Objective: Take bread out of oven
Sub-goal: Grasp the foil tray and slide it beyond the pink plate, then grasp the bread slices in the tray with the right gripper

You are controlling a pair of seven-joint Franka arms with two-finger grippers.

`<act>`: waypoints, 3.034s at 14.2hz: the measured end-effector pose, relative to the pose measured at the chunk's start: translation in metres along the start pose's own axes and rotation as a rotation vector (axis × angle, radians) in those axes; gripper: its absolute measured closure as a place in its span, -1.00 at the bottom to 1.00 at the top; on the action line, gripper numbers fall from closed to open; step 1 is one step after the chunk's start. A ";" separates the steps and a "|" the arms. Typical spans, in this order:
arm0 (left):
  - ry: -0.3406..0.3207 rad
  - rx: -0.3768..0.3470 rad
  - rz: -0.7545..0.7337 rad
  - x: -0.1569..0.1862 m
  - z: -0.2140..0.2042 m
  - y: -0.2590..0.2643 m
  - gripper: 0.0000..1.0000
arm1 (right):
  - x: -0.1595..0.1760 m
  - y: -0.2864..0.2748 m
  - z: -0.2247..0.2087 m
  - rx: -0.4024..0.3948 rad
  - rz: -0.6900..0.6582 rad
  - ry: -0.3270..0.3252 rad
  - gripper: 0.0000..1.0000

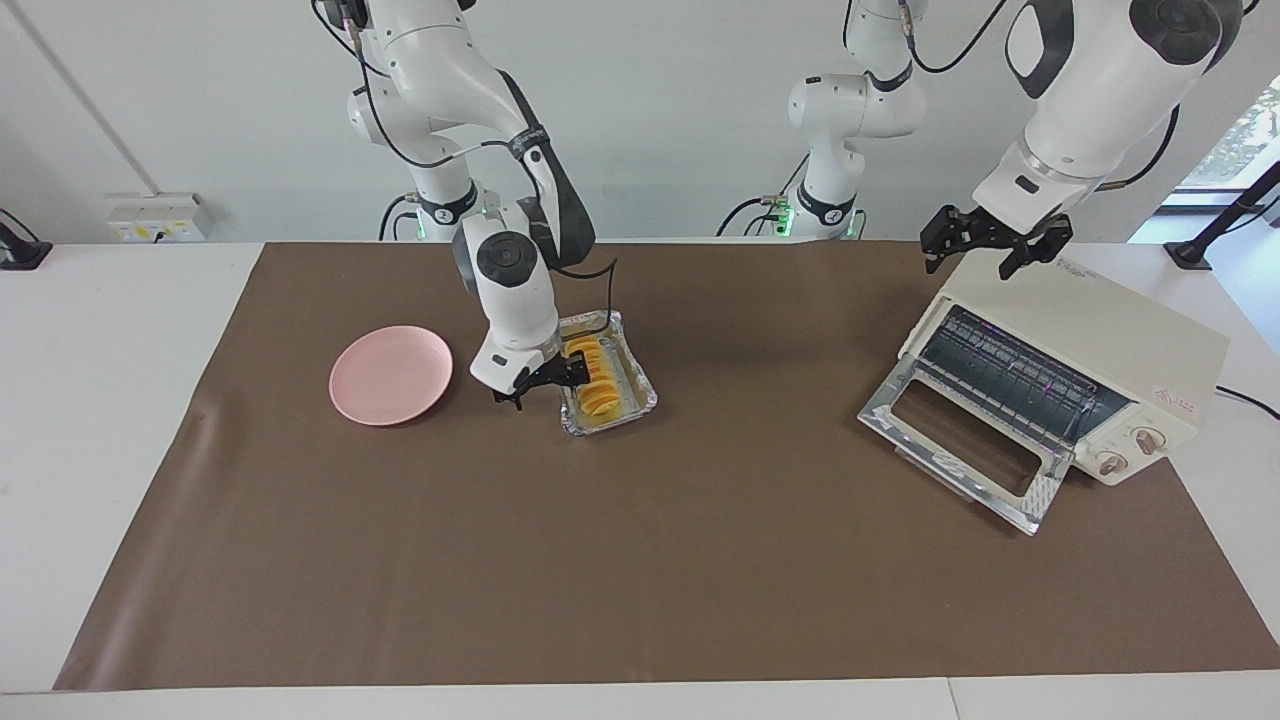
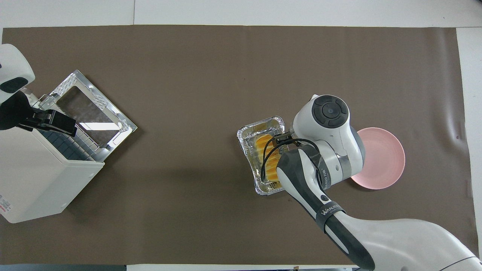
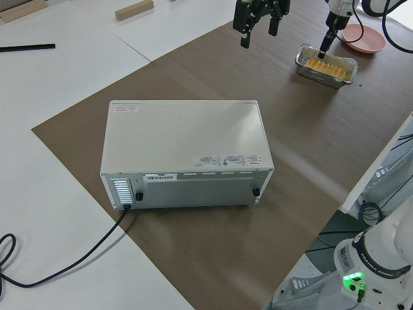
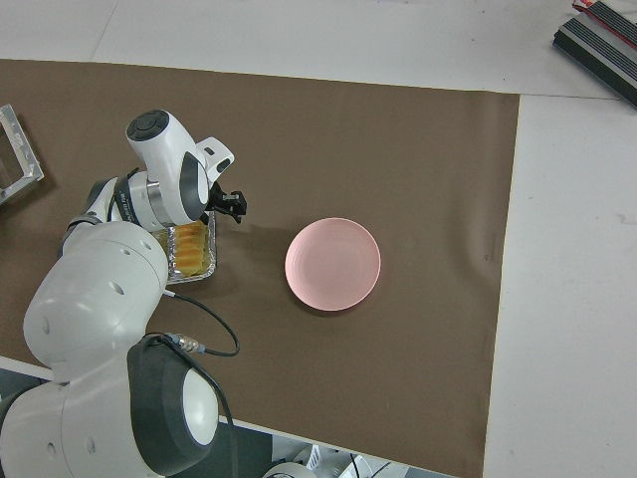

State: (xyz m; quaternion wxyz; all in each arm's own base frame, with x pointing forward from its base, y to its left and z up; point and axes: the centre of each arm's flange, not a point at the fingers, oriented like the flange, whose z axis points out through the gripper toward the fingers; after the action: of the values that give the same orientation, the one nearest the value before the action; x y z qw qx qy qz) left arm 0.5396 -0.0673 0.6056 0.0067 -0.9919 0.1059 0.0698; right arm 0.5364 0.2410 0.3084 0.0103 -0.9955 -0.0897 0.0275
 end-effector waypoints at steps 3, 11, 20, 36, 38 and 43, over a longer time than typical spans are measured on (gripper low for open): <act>-0.004 -0.001 -0.002 0.001 0.002 -0.004 -1.00 | -0.004 -0.015 0.001 -0.001 0.006 -0.001 0.62; -0.030 -0.002 0.015 0.012 0.019 0.004 -1.00 | 0.021 0.050 -0.046 0.048 0.113 0.079 0.96; -0.015 -0.002 0.008 0.009 0.013 0.000 -1.00 | 0.067 0.269 -0.109 0.133 0.192 0.206 0.96; -0.015 -0.002 0.008 0.009 0.013 0.000 -1.00 | 0.061 0.367 -0.047 0.134 0.146 0.165 0.96; -0.015 -0.002 0.008 0.009 0.013 0.000 -1.00 | 0.063 0.366 -0.036 0.131 0.146 0.164 0.96; -0.015 -0.002 0.008 0.009 0.013 0.000 -1.00 | 0.063 0.369 -0.028 0.130 0.152 0.156 0.96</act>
State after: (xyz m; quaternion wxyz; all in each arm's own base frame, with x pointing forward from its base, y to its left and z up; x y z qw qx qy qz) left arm 0.5462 -0.0688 0.5916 0.0064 -0.9909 0.1096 0.0773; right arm 0.6656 -0.1113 0.3233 0.0796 -0.9958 -0.0110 -0.0438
